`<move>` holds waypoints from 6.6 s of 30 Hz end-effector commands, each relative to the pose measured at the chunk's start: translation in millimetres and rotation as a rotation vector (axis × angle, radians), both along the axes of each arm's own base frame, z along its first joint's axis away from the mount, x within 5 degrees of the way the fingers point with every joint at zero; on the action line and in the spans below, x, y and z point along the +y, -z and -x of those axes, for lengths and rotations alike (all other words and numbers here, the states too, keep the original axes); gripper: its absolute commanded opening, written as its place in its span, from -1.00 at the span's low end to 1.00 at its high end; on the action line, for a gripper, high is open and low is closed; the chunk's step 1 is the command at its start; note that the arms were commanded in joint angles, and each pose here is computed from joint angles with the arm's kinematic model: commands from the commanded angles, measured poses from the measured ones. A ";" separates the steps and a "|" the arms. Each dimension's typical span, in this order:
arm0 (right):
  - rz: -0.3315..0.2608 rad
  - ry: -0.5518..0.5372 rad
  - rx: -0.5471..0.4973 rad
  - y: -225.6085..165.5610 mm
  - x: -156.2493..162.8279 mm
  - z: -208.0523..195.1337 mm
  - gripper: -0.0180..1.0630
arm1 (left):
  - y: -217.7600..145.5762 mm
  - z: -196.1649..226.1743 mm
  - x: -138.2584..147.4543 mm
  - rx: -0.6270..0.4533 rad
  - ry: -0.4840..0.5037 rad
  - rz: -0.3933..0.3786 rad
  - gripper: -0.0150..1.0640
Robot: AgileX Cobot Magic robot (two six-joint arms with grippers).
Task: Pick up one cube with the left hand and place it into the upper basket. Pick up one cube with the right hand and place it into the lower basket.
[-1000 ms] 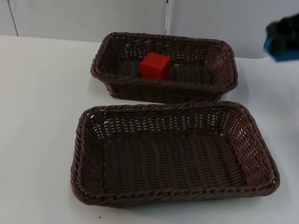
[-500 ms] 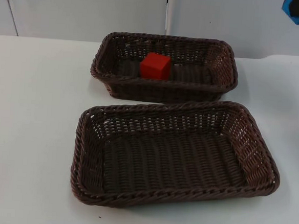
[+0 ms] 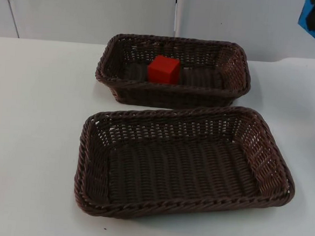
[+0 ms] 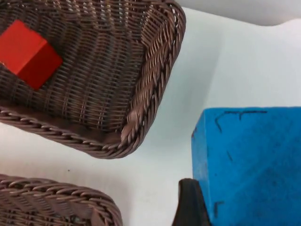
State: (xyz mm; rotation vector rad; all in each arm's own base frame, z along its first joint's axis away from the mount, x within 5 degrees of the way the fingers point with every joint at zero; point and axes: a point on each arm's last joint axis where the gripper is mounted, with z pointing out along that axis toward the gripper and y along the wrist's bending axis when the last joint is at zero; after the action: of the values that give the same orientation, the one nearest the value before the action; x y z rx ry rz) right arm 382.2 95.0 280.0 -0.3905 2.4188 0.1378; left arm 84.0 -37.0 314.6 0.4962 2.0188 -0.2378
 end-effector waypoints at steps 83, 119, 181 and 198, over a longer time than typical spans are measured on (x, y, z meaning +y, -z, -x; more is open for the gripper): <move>0.094 -0.466 0.194 176.3 172.7 84.9 -0.97 | -1.3 0.7 -0.1 -0.008 -0.003 0.014 0.82; -0.092 -0.473 -0.142 8.3 151.3 110.4 0.62 | -1.4 0.6 0.1 -0.010 -0.004 0.013 0.82; -0.257 -0.473 -0.628 -55.4 15.5 260.3 0.61 | 20.1 96.9 21.0 -0.102 0.061 0.071 0.82; -0.244 -0.517 -0.575 -41.9 -23.3 309.7 0.61 | 39.1 95.1 21.2 0.003 0.050 0.044 0.82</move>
State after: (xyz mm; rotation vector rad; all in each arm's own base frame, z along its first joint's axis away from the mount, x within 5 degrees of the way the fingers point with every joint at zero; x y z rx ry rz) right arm 78.2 75.6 326.8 -0.7779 1.6428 0.4803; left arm -11.2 -15.9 281.1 0.5194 1.9683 -0.3125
